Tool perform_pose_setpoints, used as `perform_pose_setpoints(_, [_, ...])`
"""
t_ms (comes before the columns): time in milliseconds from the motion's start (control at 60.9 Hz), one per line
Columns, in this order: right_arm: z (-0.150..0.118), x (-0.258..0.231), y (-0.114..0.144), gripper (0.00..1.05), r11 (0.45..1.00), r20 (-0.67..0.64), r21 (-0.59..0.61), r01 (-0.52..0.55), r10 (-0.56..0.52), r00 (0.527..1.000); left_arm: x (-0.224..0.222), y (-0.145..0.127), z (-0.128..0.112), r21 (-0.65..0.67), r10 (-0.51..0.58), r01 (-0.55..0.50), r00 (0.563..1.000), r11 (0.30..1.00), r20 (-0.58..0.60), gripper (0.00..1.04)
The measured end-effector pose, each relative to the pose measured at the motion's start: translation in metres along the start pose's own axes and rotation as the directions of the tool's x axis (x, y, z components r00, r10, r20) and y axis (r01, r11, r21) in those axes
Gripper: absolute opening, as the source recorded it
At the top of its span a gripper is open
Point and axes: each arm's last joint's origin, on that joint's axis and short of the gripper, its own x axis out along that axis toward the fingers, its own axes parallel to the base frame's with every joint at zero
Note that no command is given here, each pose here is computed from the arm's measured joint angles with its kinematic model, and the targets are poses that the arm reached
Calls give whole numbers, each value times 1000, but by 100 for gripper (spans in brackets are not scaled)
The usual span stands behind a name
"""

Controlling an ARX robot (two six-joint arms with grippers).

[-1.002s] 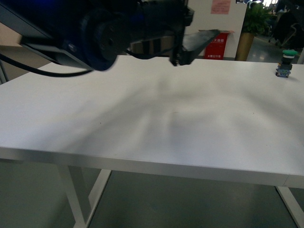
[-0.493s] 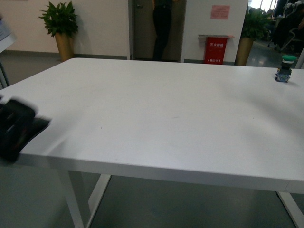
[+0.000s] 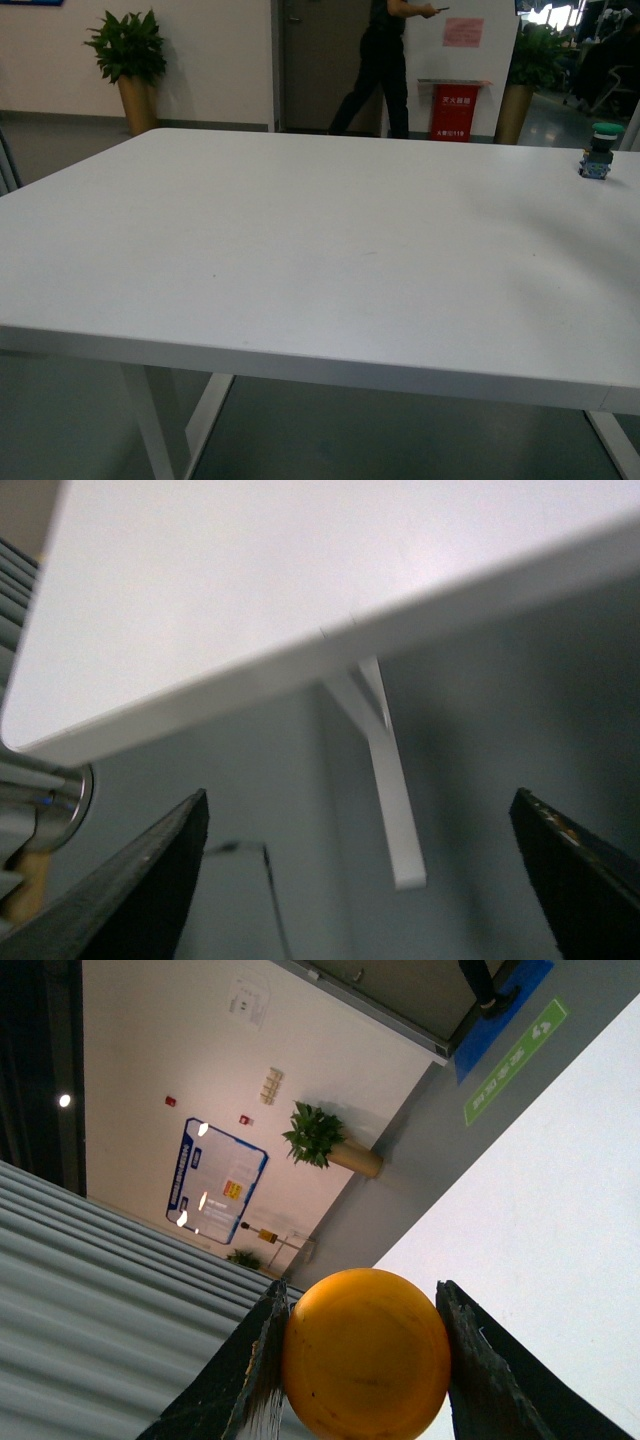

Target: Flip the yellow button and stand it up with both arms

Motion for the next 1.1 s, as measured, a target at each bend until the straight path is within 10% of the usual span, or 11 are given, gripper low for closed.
perform_pose_setpoints(164, [1,-1,1,38,1000,1,-7,-2,2,1000,-15,3,12,-264,96,-17,953,964,288,56])
perform_pose_setpoints(427, [2,-2,2,38,1000,1,-13,-1,1,1000,-36,1,5,-343,96,9,953,939,288,4])
perform_pose_setpoints(1100, [3,-4,4,38,999,-4,-33,2,-2,1000,-73,1,6,-353,109,12,941,936,321,4])
